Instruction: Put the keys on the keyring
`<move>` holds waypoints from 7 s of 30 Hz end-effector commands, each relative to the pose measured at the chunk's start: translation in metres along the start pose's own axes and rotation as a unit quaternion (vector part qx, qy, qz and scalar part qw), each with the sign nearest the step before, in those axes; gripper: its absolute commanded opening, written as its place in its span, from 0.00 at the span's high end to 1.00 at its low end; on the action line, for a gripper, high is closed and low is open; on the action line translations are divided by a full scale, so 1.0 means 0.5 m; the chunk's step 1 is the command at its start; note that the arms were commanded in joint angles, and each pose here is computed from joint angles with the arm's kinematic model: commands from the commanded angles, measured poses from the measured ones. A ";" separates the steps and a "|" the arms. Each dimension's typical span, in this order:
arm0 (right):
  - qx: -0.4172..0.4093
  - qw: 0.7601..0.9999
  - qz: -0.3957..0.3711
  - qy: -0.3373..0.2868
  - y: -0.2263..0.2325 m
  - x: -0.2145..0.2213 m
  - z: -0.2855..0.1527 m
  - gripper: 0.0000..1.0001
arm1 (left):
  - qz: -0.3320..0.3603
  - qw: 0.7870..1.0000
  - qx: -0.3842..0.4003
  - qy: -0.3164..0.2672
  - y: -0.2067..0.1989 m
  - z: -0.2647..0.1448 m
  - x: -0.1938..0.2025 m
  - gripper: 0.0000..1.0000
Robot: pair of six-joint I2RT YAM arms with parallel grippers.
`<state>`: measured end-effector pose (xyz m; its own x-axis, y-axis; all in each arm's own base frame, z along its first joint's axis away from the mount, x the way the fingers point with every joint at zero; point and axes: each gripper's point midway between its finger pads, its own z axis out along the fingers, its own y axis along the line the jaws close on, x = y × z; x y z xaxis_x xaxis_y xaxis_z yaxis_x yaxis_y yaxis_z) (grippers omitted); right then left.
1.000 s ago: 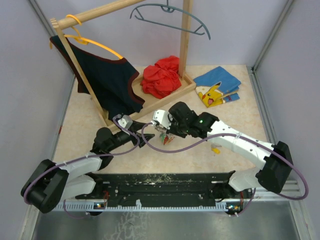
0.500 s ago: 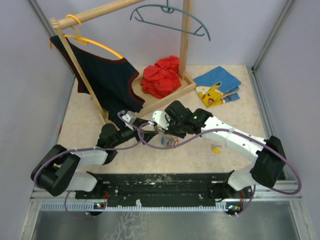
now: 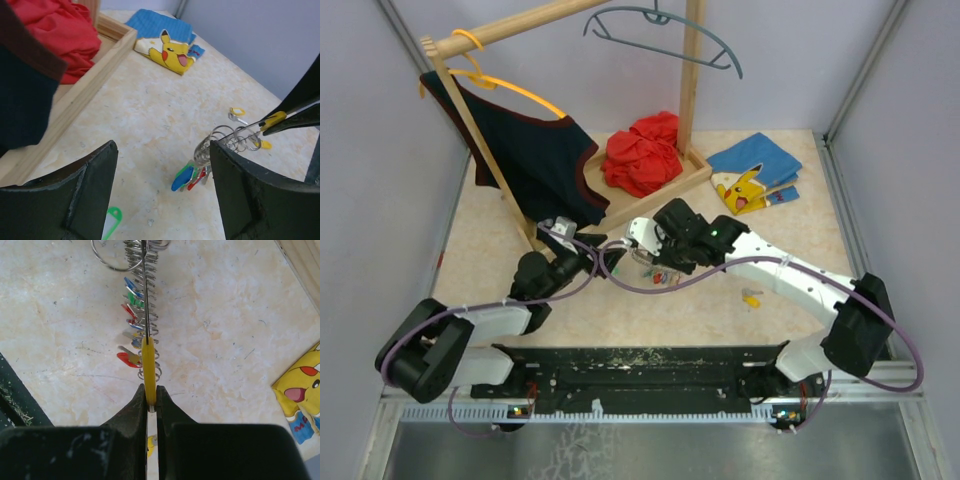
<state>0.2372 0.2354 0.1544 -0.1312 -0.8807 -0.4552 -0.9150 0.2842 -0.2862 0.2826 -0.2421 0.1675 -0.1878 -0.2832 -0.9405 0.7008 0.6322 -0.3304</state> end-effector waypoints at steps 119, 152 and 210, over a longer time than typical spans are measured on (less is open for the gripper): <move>-0.007 0.986 0.163 -0.029 0.004 -0.061 -0.078 1.00 | 0.092 0.994 0.055 -0.037 -0.082 -0.008 0.071 0.47; -0.020 0.986 0.160 -0.045 0.026 -0.084 -0.093 1.00 | 0.183 0.975 0.063 -0.112 -0.125 0.023 0.024 0.48; -0.027 0.983 0.176 -0.044 0.039 -0.052 -0.067 1.00 | 0.196 0.967 0.075 -0.141 -0.149 0.020 -0.017 0.92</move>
<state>0.2111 0.2477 0.1787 -0.4183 -0.7416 -0.5244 -0.8442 0.5305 -0.0768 0.2472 -0.3000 0.1342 0.1238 -0.0503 -0.9910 0.7842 0.6169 0.0666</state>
